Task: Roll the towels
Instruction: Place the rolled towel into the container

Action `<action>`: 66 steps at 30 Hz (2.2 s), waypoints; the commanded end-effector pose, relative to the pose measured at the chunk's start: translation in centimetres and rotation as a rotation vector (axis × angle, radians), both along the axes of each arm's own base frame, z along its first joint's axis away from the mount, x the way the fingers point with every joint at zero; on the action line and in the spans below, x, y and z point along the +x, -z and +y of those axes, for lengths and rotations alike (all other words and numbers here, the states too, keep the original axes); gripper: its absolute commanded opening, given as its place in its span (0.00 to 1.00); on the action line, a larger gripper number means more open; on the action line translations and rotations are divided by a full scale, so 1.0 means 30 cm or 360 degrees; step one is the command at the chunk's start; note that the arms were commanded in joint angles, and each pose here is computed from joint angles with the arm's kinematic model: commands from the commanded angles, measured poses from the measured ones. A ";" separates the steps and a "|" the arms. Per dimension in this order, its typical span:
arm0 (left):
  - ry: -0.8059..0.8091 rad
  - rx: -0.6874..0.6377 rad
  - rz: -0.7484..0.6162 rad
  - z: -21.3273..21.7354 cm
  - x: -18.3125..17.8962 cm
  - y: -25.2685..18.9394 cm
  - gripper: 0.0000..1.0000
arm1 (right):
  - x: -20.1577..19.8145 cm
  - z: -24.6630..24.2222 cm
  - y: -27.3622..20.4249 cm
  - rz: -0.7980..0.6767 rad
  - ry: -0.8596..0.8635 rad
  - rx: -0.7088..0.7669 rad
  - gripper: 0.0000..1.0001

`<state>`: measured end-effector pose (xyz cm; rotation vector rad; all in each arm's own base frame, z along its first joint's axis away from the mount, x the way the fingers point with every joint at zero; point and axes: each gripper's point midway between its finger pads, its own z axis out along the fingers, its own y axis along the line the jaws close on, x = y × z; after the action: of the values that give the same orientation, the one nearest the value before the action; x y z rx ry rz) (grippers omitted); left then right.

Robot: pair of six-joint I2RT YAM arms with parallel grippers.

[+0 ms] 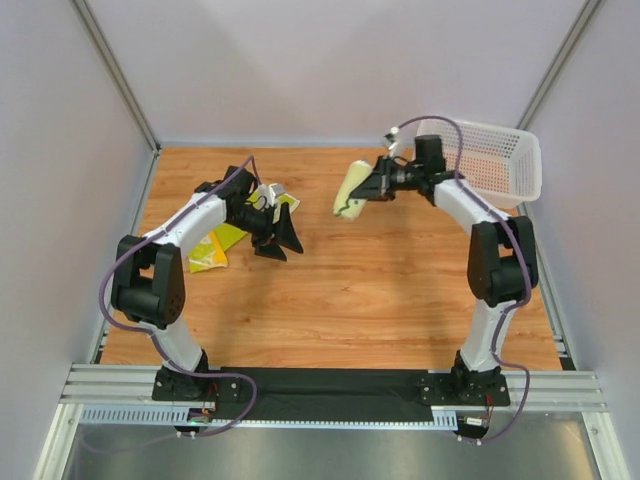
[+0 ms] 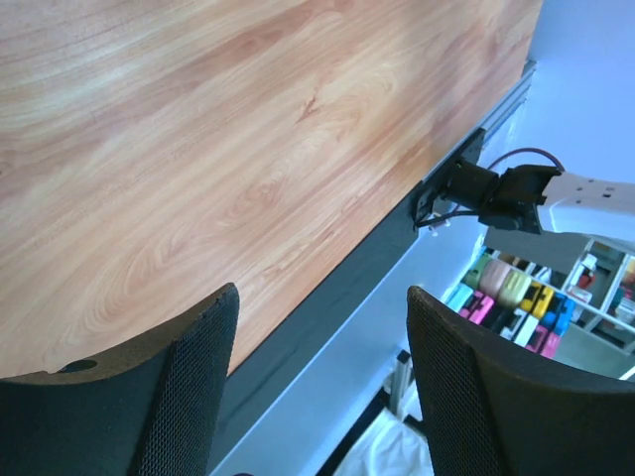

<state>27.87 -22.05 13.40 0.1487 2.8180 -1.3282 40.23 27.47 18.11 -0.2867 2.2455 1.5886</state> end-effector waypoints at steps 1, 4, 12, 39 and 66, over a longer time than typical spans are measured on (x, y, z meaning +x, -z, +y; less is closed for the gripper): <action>-0.0049 0.0054 -0.0004 0.023 -0.032 0.005 0.75 | 0.074 -0.242 -0.142 -0.0168 0.0122 -0.0024 0.00; -0.0028 0.0024 -0.0003 0.023 -0.057 0.007 0.73 | 0.144 -0.416 -0.154 -0.0159 0.0255 -0.0105 0.00; 0.0003 -0.0002 0.0000 0.026 -0.091 0.010 0.71 | 0.417 -0.831 -0.270 -0.0303 0.0641 -0.0163 0.00; 0.0059 0.0110 0.0262 -0.014 0.046 0.103 0.65 | 0.721 -1.007 0.401 -0.0014 0.0797 -0.0236 0.00; 0.0073 0.0094 0.0225 -0.066 0.047 0.102 0.63 | 0.719 -1.038 0.350 -0.0005 0.1039 -0.0527 0.82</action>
<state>29.34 -23.77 8.83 0.1109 3.0419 -1.3089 62.58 -2.35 5.77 0.3358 2.2479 0.9597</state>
